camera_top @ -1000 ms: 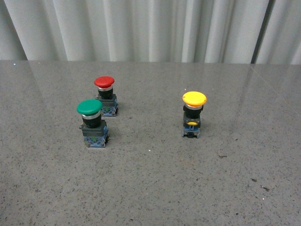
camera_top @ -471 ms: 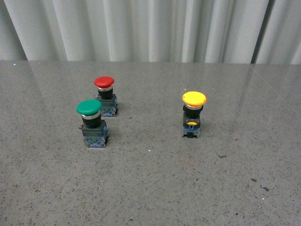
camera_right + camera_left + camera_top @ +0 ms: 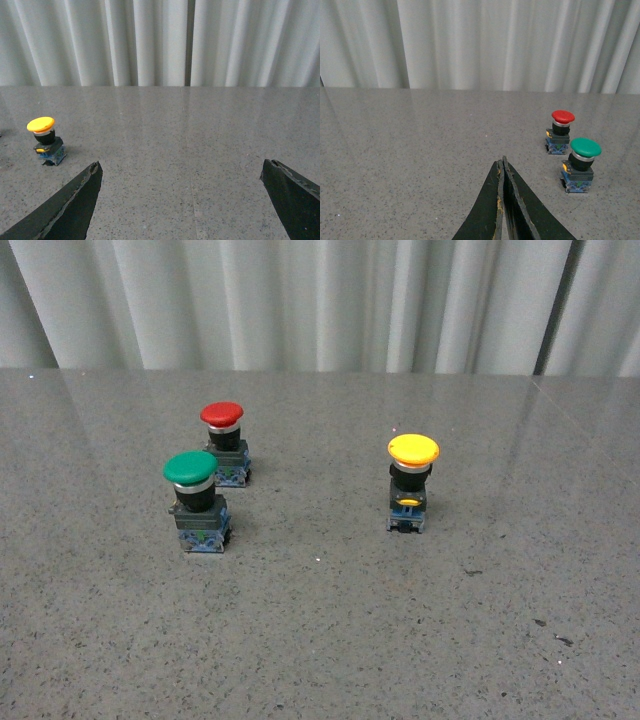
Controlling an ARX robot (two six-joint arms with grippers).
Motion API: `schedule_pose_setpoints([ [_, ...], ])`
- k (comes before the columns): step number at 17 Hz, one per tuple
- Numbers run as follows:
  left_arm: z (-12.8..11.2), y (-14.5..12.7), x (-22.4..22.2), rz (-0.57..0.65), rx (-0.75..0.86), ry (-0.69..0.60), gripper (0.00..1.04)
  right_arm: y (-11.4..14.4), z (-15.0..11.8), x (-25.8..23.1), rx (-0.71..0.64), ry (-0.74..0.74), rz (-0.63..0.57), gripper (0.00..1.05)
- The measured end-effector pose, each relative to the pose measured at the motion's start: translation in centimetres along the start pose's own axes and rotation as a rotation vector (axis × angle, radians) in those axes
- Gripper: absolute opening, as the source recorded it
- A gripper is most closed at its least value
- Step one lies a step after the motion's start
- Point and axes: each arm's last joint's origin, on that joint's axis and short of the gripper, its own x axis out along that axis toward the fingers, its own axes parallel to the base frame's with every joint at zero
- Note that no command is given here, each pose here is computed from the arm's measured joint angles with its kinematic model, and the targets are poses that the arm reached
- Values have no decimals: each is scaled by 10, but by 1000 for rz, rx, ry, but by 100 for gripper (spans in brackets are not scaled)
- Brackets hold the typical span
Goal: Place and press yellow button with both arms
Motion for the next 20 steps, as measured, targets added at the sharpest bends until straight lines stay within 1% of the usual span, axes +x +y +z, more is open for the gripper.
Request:
schedule_pose_setpoints([
  [7, -1, 0, -7, 0, 0, 6, 4, 0, 0, 0, 0, 0, 0, 98],
  [11, -7, 0, -14, -3, 0, 60, 4, 0, 0, 0, 0, 0, 0, 98],
  [12, -6, 0, -16, 1, 0, 40, 4, 0, 0, 0, 0, 0, 0, 98],
  [13, -1, 0, -17, -1, 0, -7, 4, 0, 0, 0, 0, 0, 0, 98],
  [14, -4, 0, -17, 2, 0, 21, 4, 0, 0, 0, 0, -1, 0, 98],
  [17, -4, 0, -17, 0, 0, 18, 5, 0, 0, 0, 0, 0, 0, 98],
  [19, -4, 0, -17, 1, 0, 16, 25, 0, 0, 0, 0, 0, 0, 98],
  [20, -4, 0, -17, 0, 0, 16, 38, 0, 0, 0, 0, 0, 0, 98],
])
